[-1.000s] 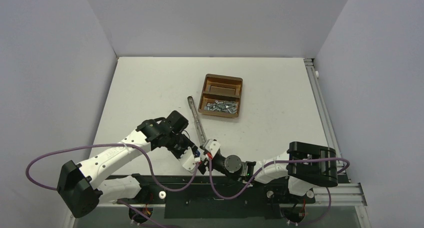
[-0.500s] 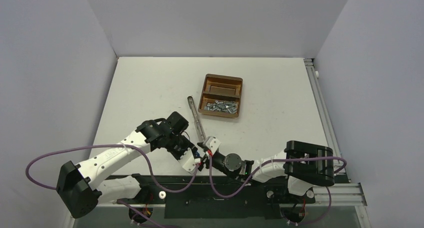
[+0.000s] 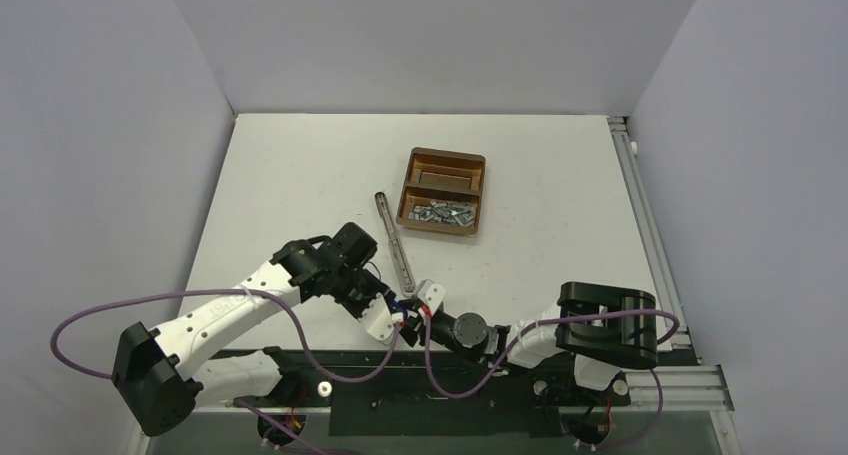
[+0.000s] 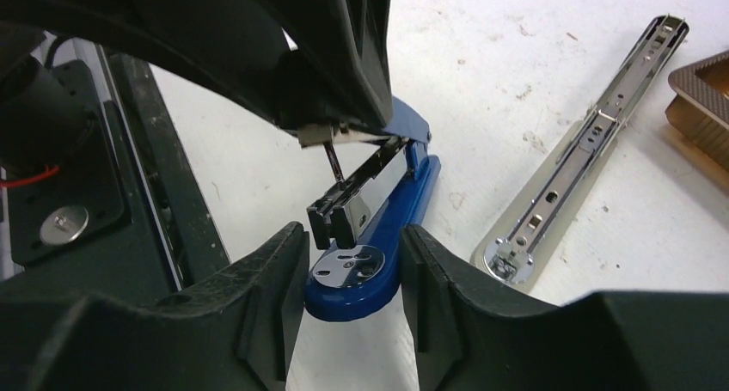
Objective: Load the staples into the stapler
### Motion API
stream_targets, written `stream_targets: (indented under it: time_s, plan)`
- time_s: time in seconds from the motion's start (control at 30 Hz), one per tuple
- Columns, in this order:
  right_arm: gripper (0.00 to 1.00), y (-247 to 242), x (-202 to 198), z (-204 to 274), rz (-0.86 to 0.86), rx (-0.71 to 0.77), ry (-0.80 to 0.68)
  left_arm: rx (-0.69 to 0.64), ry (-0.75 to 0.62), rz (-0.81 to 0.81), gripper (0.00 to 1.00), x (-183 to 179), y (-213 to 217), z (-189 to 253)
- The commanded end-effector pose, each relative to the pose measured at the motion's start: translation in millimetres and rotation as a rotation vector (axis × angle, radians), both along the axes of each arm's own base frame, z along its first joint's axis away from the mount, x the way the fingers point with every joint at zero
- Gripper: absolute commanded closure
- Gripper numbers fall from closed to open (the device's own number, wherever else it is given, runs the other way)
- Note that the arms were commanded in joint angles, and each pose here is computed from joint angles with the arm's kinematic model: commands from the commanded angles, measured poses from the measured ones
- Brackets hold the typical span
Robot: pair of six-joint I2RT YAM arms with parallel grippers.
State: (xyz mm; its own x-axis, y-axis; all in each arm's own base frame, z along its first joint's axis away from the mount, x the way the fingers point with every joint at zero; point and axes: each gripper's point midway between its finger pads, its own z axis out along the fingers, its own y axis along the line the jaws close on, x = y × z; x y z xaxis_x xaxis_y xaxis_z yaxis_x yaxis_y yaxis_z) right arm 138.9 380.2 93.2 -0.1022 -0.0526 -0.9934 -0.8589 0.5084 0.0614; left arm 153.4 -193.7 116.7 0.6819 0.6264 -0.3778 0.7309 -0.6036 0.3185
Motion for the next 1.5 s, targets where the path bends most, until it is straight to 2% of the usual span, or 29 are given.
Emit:
stream_targets:
  time_s: [0.0,0.27,0.47,0.67,1.1,1.17,1.27,1.37,1.4,1.47]
  plan:
    - [0.73,-9.1,-0.3,-13.3,-0.026,-0.018,0.021,-0.102,-0.089,0.016,0.91,16.1,-14.7,38.0]
    - [0.83,-14.3,-5.1,-45.0,-0.032,-0.093,0.05,-0.117,-0.104,0.112,0.92,33.7,0.3,48.4]
    - [0.91,-14.0,-10.8,-67.8,-0.025,-0.139,0.078,-0.187,-0.09,0.294,0.93,67.2,25.3,55.6]
    - [0.91,-7.2,-18.2,-80.6,0.002,-0.17,0.095,-0.283,-0.08,0.504,0.93,105.6,55.0,59.8]
    - [0.91,-5.6,-25.7,-84.3,0.012,-0.195,0.098,-0.289,-0.177,0.871,0.92,168.4,133.3,29.3]
    - [0.91,-4.2,-26.9,-83.6,0.016,-0.197,0.095,-0.31,-0.175,0.845,0.92,165.6,129.5,29.8]
    - [0.91,-1.5,-26.3,-73.7,0.014,-0.172,0.091,-0.333,-0.188,0.668,0.92,145.6,111.9,36.0]
    - [0.9,0.8,-20.4,-45.1,-0.007,-0.113,0.068,-0.301,-0.224,0.508,0.92,122.5,98.4,38.1]
    - [0.86,3.1,-17.6,-29.9,-0.008,-0.083,0.054,-0.294,-0.224,0.476,0.92,117.0,94.6,40.0]
    - [0.71,10.1,-12.6,2.4,0.0,-0.031,0.024,-0.262,-0.186,0.402,0.92,97.7,86.7,40.1]
